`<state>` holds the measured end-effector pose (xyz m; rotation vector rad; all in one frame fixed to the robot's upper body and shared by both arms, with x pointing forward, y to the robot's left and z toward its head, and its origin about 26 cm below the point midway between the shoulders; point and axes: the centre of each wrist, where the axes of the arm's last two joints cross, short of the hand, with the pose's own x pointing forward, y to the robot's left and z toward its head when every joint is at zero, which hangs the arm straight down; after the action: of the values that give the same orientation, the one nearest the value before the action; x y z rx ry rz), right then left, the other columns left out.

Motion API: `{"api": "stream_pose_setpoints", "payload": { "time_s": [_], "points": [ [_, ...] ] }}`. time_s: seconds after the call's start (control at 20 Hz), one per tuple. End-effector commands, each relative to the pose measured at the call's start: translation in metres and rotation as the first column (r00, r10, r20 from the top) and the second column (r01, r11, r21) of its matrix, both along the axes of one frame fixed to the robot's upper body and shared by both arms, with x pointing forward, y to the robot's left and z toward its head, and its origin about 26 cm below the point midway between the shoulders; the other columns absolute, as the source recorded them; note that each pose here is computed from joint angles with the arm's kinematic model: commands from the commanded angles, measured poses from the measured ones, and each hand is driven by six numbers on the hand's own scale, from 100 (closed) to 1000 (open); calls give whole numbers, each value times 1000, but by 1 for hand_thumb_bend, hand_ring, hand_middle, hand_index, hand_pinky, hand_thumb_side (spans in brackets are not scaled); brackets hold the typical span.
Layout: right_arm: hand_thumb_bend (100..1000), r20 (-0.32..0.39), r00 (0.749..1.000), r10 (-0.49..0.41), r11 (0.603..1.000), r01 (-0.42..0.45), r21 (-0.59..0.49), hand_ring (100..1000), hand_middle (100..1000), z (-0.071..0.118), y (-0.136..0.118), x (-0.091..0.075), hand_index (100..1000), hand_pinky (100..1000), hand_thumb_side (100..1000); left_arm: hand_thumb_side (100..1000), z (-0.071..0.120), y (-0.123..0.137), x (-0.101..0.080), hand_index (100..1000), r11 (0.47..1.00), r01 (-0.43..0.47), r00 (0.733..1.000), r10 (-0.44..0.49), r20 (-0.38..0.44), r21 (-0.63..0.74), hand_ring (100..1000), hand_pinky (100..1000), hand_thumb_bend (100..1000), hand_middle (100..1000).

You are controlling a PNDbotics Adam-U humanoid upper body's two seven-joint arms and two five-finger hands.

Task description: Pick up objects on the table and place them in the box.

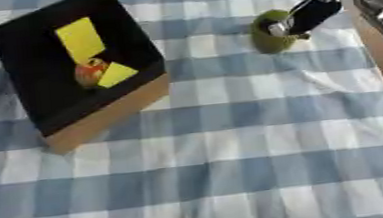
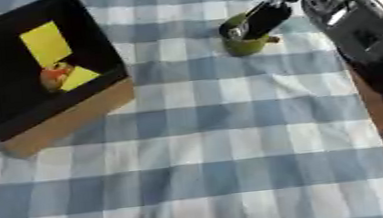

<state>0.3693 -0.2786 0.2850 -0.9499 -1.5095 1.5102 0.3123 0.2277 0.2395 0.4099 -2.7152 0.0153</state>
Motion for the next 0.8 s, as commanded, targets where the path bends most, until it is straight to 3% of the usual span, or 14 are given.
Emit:
{"api": "stream_pose_setpoints", "payload": {
  "time_s": [0.05, 0.8],
  "points": [
    [346, 12, 999, -44, 999, 44, -16, 941, 781, 7, -16, 0, 967, 916, 238, 683, 7, 4, -3, 811, 1000, -15, 1000, 15, 27, 14, 850, 759, 459, 758],
    [404, -5, 976, -218, 976, 218, 13, 942, 802, -16, -53, 29, 972, 916, 208, 687, 6, 3, -3, 811, 1000, -12, 1000, 12, 17, 13, 852, 758, 455, 760]
  ]
}}
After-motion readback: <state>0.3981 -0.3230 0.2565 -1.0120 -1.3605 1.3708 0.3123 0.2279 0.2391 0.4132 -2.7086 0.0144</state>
